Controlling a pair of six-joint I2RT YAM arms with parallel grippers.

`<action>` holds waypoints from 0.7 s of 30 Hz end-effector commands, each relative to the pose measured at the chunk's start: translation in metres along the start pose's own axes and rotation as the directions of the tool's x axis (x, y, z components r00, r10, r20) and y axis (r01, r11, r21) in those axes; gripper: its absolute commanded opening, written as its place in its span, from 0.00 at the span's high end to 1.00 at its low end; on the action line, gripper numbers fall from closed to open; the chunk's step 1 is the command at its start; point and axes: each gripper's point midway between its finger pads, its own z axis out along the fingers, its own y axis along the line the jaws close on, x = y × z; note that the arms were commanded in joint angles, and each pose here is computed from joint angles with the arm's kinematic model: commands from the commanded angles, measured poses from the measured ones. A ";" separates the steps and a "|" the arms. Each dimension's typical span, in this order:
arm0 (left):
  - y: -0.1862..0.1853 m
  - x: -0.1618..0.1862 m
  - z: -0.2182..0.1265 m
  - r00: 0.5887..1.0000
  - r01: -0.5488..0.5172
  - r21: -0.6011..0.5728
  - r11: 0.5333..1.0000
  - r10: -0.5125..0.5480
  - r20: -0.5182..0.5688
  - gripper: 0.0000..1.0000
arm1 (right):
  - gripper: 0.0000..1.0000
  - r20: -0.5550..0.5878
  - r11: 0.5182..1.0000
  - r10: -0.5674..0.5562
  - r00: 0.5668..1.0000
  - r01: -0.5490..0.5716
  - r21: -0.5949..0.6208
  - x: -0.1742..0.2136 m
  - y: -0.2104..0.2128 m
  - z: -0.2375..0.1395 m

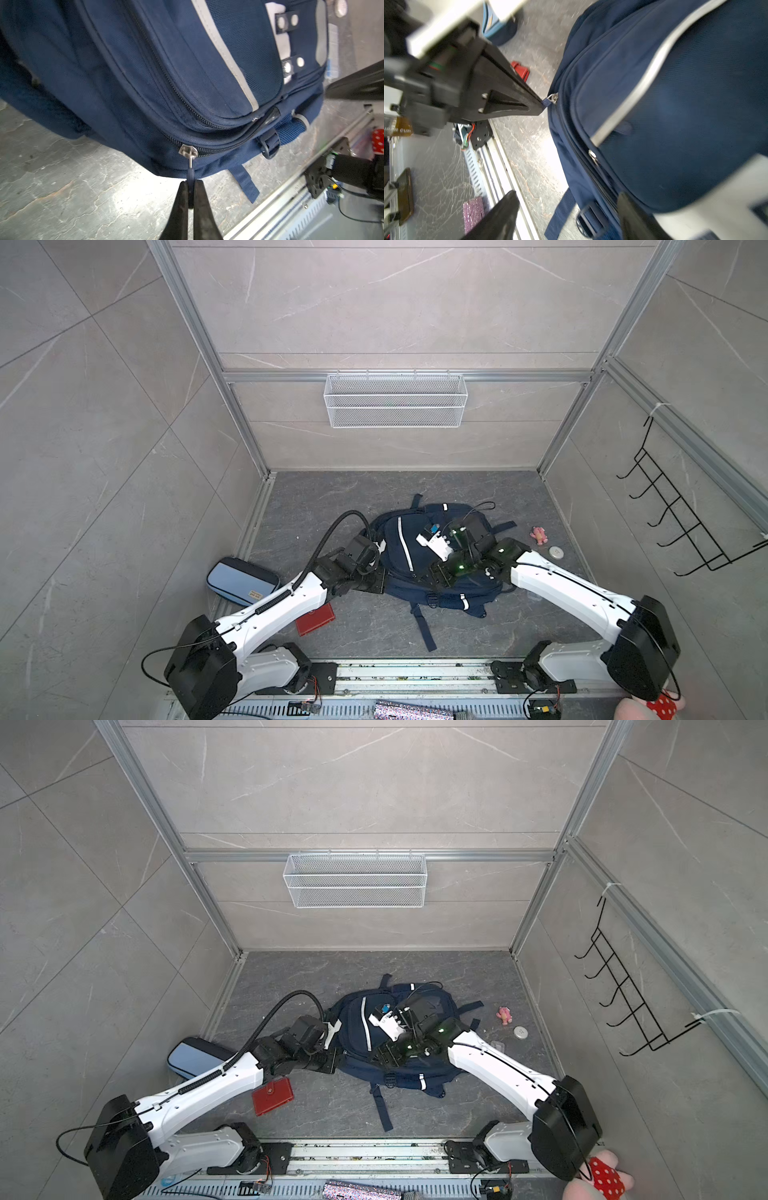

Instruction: Pack the student bag

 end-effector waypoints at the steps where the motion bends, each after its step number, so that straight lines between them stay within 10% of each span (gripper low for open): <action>1: -0.039 -0.023 -0.022 0.993 -0.088 0.164 0.982 0.073 0.095 1.00 | 0.32 -0.048 0.995 -0.095 0.994 0.096 0.025 0.002 -0.011 0.012; 13: -0.048 -0.026 -0.029 0.993 -0.083 0.207 0.975 0.064 0.100 1.00 | 0.30 -0.083 0.982 -0.184 0.979 0.181 -0.048 -0.008 0.003 0.026; 21: -0.056 -0.033 -0.029 0.991 -0.086 0.239 0.967 0.058 0.122 1.00 | 0.32 -0.191 0.949 -0.190 0.963 0.230 0.214 0.009 -0.037 0.037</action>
